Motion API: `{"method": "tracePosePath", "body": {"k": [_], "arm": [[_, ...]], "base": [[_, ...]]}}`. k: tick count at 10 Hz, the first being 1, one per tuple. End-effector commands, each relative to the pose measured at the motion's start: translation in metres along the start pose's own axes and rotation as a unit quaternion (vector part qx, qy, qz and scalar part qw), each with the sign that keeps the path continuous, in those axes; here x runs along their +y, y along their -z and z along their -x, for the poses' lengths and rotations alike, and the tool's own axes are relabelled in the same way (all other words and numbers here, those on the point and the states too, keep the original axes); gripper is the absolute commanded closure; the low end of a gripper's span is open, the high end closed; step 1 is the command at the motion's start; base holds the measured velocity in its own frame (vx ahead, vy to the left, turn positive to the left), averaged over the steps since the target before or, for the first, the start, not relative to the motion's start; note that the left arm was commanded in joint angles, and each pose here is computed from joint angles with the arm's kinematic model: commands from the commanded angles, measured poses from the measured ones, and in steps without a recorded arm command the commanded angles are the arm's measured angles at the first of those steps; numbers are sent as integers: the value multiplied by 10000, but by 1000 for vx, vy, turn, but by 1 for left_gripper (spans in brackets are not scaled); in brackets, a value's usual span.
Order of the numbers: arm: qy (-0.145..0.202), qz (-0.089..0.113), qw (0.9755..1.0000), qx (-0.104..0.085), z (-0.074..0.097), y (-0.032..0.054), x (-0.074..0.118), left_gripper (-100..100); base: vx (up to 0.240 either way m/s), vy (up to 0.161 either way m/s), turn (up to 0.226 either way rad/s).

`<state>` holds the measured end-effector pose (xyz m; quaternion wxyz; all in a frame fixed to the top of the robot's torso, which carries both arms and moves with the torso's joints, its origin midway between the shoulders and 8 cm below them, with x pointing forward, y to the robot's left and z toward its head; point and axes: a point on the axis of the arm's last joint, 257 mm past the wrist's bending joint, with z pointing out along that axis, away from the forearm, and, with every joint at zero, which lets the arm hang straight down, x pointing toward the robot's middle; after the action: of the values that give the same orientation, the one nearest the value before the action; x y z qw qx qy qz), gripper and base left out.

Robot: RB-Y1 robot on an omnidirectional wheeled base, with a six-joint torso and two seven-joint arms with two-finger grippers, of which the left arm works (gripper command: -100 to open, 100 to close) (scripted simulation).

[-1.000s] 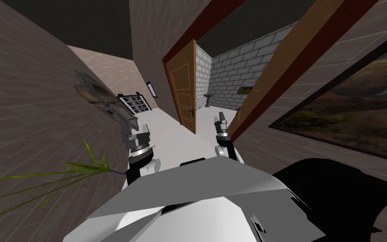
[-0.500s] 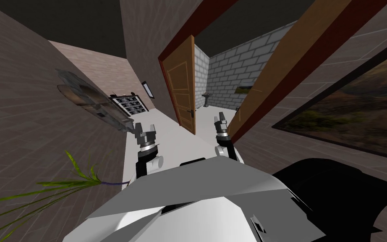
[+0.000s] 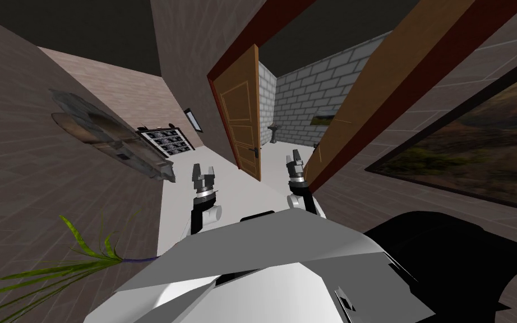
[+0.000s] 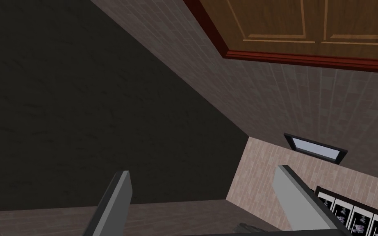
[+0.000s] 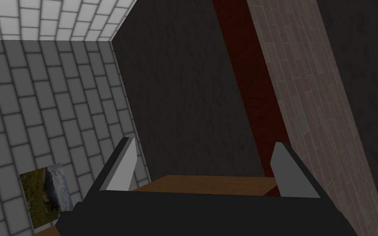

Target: Push the door open

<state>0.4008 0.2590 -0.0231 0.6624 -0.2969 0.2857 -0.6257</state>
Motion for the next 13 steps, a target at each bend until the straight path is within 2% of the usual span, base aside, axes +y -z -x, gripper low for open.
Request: {"method": "tracePosePath", "body": {"k": [1, 8, 9, 13], "arm": [[56, 104, 9999, 62, -43, -15, 138, -100], [288, 599, 9972, 344, -322, -49, 757, -100], [288, 599, 9972, 344, -322, -49, 757, -100], [405, 898, 9938, 517, -504, -56, 1109, -100]], "base": [[99, 41, -94], [90, 51, -86], [49, 46, -30], [66, 57, -88]]}}
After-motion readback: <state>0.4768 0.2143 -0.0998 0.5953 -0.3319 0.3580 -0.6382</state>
